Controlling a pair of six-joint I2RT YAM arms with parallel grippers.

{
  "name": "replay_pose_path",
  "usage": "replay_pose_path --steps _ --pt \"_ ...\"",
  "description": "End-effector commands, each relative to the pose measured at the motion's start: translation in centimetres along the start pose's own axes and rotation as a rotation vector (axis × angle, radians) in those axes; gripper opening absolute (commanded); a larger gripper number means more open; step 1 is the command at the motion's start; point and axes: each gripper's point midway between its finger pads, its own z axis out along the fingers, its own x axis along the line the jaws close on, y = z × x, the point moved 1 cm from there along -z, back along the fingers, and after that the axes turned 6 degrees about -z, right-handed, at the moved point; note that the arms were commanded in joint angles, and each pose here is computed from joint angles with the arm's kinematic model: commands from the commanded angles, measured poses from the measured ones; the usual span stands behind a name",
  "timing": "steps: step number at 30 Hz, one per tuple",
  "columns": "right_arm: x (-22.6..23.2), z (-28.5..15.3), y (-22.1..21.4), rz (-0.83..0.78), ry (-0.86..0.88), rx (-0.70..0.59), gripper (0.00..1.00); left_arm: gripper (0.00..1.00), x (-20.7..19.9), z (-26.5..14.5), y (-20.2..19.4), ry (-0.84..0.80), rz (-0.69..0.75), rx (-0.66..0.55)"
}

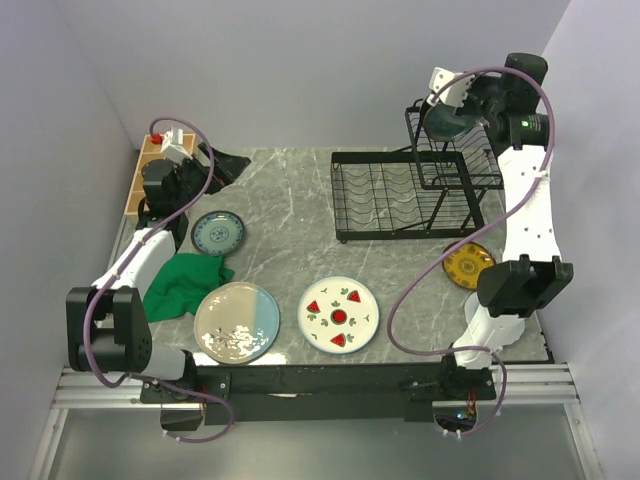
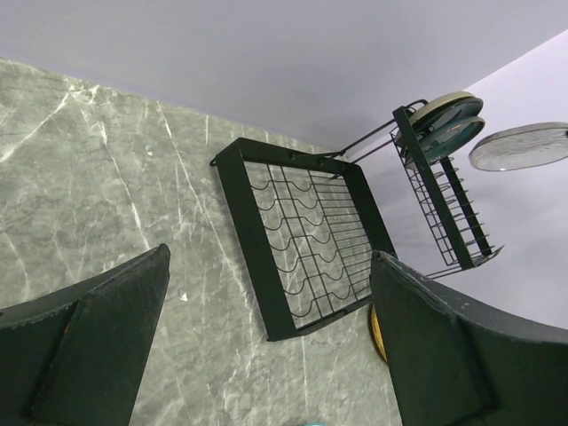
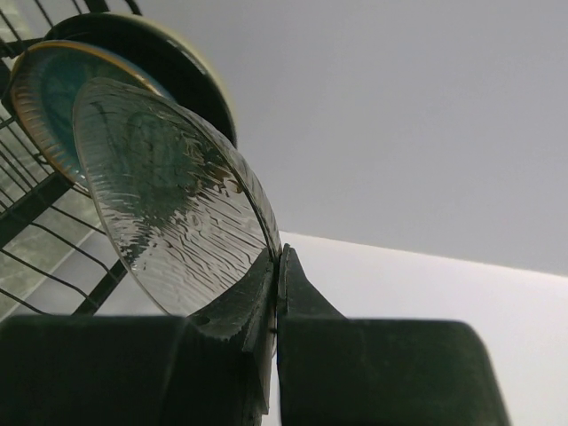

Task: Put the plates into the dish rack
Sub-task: Insert the plate into the dish rack

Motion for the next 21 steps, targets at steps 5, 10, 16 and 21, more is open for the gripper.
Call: replay_pose_path --steps 5,10,16,21 --pt "-0.4 0.8 -0.3 -0.113 -0.017 -0.022 0.0 0.99 -2.4 0.9 1.9 -0.086 0.024 -0.007" --pt "-0.4 1.7 -0.2 -0.101 -0.011 -0.036 0.0 0.99 -2.4 1.2 2.0 -0.083 0.021 0.003" --pt "0.3 2.5 0.0 -0.135 -0.005 -0.056 0.0 0.99 -2.4 1.4 1.9 -0.081 0.015 0.018" --pt "0.9 3.3 0.3 -0.156 0.015 -0.075 0.0 0.99 -2.2 1.4 1.7 -0.078 0.0 0.025"
